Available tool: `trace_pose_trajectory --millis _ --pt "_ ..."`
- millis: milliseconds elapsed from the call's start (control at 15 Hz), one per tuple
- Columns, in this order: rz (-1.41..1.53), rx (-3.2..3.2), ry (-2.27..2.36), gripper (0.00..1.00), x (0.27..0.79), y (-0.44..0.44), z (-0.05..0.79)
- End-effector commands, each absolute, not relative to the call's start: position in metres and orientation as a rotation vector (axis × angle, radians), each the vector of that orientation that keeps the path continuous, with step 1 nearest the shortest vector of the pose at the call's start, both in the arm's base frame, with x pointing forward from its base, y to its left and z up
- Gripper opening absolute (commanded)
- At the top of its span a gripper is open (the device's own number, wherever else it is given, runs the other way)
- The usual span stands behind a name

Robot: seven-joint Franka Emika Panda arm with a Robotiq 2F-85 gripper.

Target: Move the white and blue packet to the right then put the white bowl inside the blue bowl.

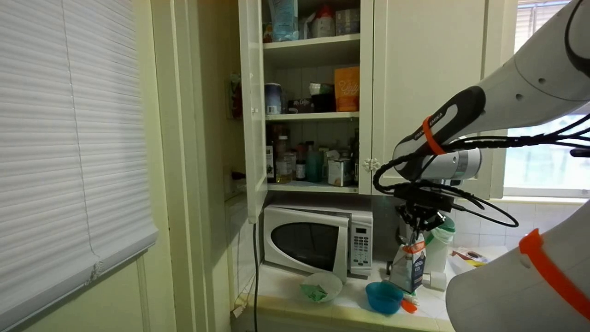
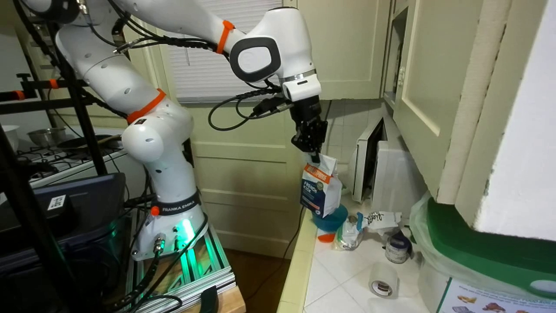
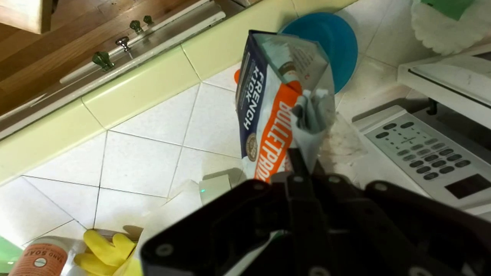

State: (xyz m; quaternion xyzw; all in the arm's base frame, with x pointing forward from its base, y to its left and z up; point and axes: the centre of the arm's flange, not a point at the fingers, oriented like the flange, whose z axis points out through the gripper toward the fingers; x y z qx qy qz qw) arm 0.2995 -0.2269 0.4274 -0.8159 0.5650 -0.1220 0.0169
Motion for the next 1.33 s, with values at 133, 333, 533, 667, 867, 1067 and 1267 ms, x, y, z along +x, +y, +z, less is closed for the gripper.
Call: trace_pose_trajectory --millis 133,333,533,667,867,1067,1267 --pt "-0.378 -2.537 1.755 0.03 0.300 -0.227 0.427" --pt "-0.348 -2.522 1.816 0.01 0.293 -0.248 0.422" --pt "-0.329 -2.515 1.858 0.01 0.275 -0.267 0.416" --pt "-0.342 -2.512 1.893 0.01 0.261 -0.284 0.412" --pt "-0.394 -2.543 1.915 0.01 0.246 -0.312 0.408" --pt "-0.454 -2.603 1.909 0.01 0.242 -0.332 0.403" --pt "-0.432 -2.715 1.816 0.01 0.245 -0.344 0.393"
